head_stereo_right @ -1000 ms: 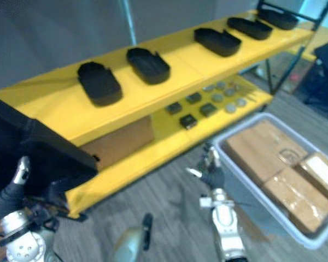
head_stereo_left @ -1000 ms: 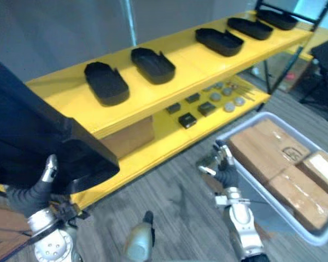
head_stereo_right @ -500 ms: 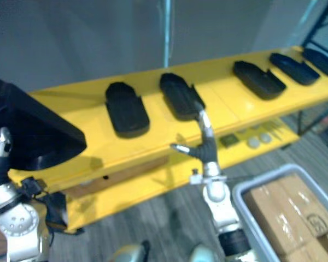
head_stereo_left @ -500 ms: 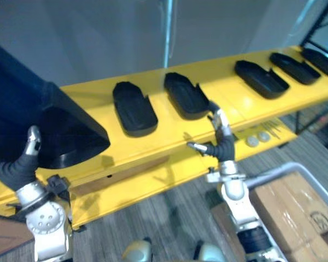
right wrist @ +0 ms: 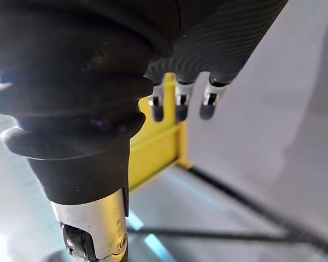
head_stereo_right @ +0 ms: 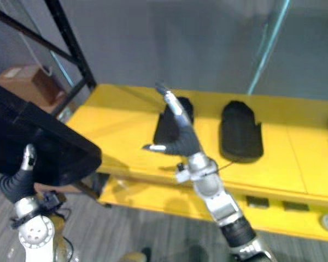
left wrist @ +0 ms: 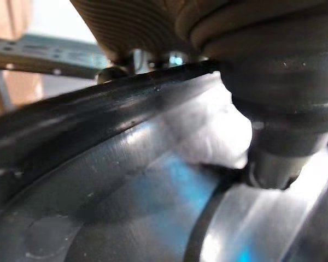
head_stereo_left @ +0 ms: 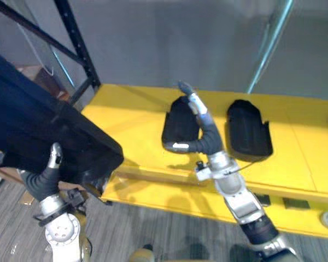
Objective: Walk over and take plastic housings, then place them on the shelf
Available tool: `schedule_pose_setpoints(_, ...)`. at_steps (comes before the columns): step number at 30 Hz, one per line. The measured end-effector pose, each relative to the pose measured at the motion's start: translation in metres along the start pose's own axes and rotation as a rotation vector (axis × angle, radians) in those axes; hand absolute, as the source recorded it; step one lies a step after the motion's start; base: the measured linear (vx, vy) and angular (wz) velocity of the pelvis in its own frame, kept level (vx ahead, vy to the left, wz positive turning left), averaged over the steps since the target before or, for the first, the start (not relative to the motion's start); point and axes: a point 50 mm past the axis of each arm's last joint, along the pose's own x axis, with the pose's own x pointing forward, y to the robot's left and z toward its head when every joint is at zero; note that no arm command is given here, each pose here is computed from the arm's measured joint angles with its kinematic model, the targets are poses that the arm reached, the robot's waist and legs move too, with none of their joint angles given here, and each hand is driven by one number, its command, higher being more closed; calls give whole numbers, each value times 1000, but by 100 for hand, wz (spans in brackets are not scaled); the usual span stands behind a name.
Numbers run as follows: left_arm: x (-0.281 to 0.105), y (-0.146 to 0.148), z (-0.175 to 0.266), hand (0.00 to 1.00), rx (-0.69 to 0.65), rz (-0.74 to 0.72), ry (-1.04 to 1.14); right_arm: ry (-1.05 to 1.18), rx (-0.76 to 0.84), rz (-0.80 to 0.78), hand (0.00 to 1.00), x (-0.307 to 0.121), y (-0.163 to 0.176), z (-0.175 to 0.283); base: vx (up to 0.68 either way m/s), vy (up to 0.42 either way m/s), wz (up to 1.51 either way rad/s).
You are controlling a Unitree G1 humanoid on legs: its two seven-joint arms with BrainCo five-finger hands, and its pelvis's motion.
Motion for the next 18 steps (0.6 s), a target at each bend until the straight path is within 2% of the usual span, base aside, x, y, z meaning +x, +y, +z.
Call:
schedule_pose_setpoints(2,5,7,1,100,64,-27,-18,61,-55,-115,0,-10,-23,-8,20,34,-36)
schedule_pose_setpoints(5,19,35,-6,100,222,-62,-10,183,-176,-435,0,-44,-86,-18,-5,31,-65)
schedule_pose_setpoints(8,29,59,-38,100,373,-119,150,252,-316,-639,0,-80,-135,-15,-33,23,-66)
schedule_pose_setpoints(11,40,77,-62,100,454,-151,298,336,-364,-778,0,-115,-164,-14,-55,15,-54)
schedule_pose_setpoints(14,59,92,-78,100,493,-177,418,539,-323,-877,0,-161,-170,-33,-52,-7,-39)
schedule_pose_setpoints(18,82,107,-93,100,538,-204,576,772,-317,-805,0,-202,-154,-56,-27,3,-15)
